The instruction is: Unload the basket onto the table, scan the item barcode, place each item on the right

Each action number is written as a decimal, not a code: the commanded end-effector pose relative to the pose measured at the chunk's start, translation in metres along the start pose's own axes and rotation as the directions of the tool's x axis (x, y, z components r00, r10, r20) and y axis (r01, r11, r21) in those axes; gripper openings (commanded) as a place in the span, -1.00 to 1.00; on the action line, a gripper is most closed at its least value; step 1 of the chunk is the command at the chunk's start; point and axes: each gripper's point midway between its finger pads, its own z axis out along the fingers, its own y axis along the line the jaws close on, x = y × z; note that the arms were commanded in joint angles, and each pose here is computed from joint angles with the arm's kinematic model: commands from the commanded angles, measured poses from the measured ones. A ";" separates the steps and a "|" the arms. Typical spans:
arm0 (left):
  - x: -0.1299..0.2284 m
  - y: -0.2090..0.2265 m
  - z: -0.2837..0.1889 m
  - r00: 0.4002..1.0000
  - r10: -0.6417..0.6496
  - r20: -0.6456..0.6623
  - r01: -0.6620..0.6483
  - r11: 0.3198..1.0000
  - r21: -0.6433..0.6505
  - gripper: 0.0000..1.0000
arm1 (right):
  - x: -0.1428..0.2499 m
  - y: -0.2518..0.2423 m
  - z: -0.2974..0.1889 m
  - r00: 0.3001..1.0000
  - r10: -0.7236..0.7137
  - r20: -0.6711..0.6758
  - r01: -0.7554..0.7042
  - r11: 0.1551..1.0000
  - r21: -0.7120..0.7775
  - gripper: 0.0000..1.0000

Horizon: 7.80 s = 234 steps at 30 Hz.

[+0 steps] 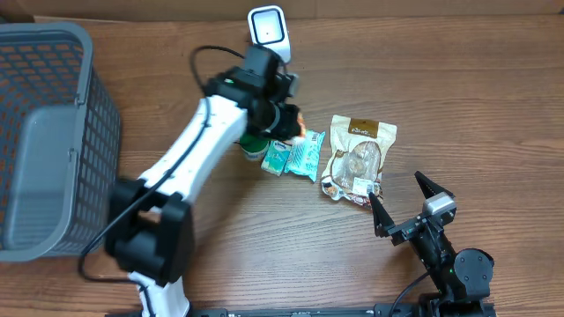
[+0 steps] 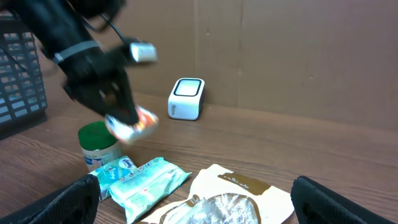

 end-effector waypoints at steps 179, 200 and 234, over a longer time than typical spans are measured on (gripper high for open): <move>0.085 0.176 -0.431 0.694 -0.267 0.668 0.650 0.632 -0.422 0.99 | 0.094 -0.017 0.073 0.046 0.477 -0.878 -0.571 0.734 0.368 0.55; 0.084 0.176 -0.431 0.694 -0.268 0.668 0.650 0.632 -0.422 0.99 | 0.135 0.058 0.125 0.021 0.520 -0.854 -0.504 0.743 0.440 0.39; 0.084 0.176 -0.431 0.694 -0.268 0.668 0.650 0.632 -0.422 0.99 | 0.127 0.070 0.114 0.032 0.385 -0.922 -0.472 0.819 0.325 0.62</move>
